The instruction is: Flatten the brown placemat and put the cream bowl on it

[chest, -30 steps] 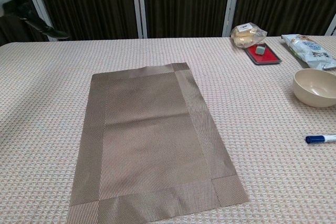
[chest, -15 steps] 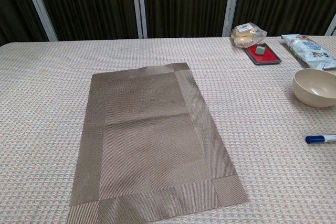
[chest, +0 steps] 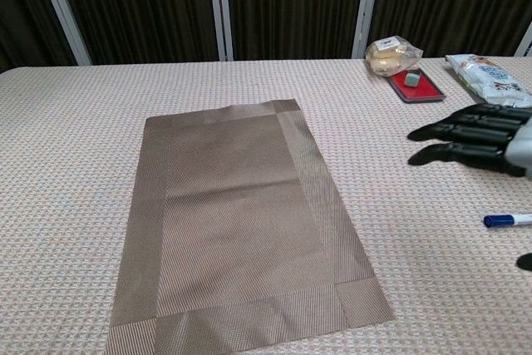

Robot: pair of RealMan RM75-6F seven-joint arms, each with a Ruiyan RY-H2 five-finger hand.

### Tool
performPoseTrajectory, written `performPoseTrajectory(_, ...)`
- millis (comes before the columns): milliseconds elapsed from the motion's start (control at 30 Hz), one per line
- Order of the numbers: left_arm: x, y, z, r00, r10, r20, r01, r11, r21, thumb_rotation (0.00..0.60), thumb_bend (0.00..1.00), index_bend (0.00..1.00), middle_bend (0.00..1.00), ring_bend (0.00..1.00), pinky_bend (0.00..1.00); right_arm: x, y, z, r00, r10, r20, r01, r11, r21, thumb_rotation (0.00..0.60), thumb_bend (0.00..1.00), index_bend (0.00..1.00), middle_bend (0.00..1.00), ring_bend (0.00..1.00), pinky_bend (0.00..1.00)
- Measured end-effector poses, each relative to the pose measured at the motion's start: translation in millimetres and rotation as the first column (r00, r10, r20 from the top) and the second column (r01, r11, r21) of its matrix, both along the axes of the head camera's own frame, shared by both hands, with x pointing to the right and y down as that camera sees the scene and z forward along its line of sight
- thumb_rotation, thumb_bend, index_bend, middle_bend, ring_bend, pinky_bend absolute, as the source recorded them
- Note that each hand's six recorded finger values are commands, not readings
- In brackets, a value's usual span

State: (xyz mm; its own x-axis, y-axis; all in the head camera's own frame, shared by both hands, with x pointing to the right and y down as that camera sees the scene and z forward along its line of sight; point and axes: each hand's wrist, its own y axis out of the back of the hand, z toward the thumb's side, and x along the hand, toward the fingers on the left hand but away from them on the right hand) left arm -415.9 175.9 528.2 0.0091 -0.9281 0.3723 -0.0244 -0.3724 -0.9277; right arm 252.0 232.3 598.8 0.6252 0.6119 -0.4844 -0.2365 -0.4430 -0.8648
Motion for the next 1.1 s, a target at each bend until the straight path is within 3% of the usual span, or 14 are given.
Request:
performPoseTrajectory(233, -0.8, -0.9, 2.1, 1.000, 0.004, -0.011, -0.004, 1.000, -0.006, 0.600, 0.00, 0.00, 0.00, 0.00, 0.00, -37.0, 11.6, 22.6, 0.995, -0.103, 0.006, 0.103, 0.995, 0.020, 0.600, 0.00, 0.14, 0.00, 0.00, 0.00)
performPoseTrajectory(433, -3.7, -0.7, 5.8, 1.000, 0.000, -0.015, 0.000, 1.000, -0.024, 0.600, 0.00, 0.00, 0.00, 0.00, 0.00, -47.9, 17.4, 47.8, 0.990, -0.134, -0.032, 0.134, 0.991, 0.000, 0.600, 0.00, 0.14, 0.00, 0.00, 0.00)
performPoseTrajectory(1100, -3.2, -1.1, 14.1, 1.000, 0.004, -0.006, -0.004, 0.999, -0.042, 0.600, 0.00, 0.00, 0.00, 0.00, 0.00, -79.7, 32.9, 67.2, 0.983, -0.178, -0.036, 0.177, 0.984, -0.028, 0.600, 0.00, 0.14, 0.00, 0.00, 0.00)
